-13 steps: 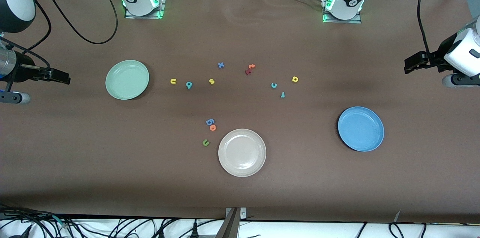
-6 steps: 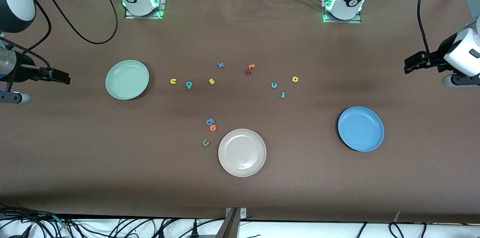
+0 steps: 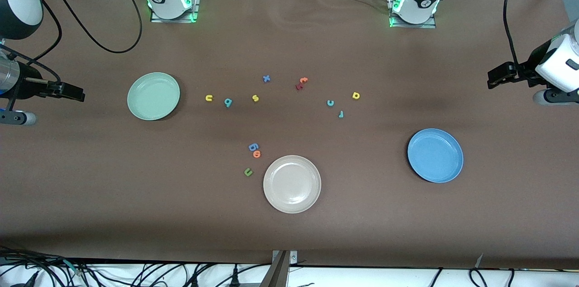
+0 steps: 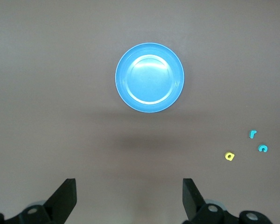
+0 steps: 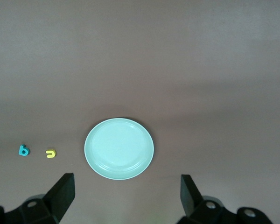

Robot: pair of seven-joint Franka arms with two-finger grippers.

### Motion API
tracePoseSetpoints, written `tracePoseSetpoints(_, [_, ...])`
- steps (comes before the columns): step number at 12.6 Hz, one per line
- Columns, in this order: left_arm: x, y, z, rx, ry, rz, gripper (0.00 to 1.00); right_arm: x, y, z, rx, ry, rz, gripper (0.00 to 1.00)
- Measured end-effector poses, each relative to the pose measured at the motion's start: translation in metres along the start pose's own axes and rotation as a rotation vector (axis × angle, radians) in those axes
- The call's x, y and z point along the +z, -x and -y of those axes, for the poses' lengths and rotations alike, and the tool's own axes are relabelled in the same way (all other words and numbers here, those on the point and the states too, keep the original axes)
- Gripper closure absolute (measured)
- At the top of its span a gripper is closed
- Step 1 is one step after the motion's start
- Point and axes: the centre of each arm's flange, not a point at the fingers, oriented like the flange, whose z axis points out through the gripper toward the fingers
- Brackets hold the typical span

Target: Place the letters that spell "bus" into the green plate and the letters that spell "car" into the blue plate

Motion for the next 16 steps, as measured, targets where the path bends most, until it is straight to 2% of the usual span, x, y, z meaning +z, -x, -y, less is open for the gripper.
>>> tracePoseSetpoints(12, [0.0, 0.0, -0.001, 0.002, 0.0, 0.001, 0.0, 0.0, 0.0, 0.0, 0.0, 0.0, 0.002, 0.0])
tracePoseSetpoints(16, [0.0, 0.0, -0.001, 0.002, 0.0, 0.001, 0.0, -0.002, 0.003, 0.032, -0.042, 0.007, -0.001, 0.0])
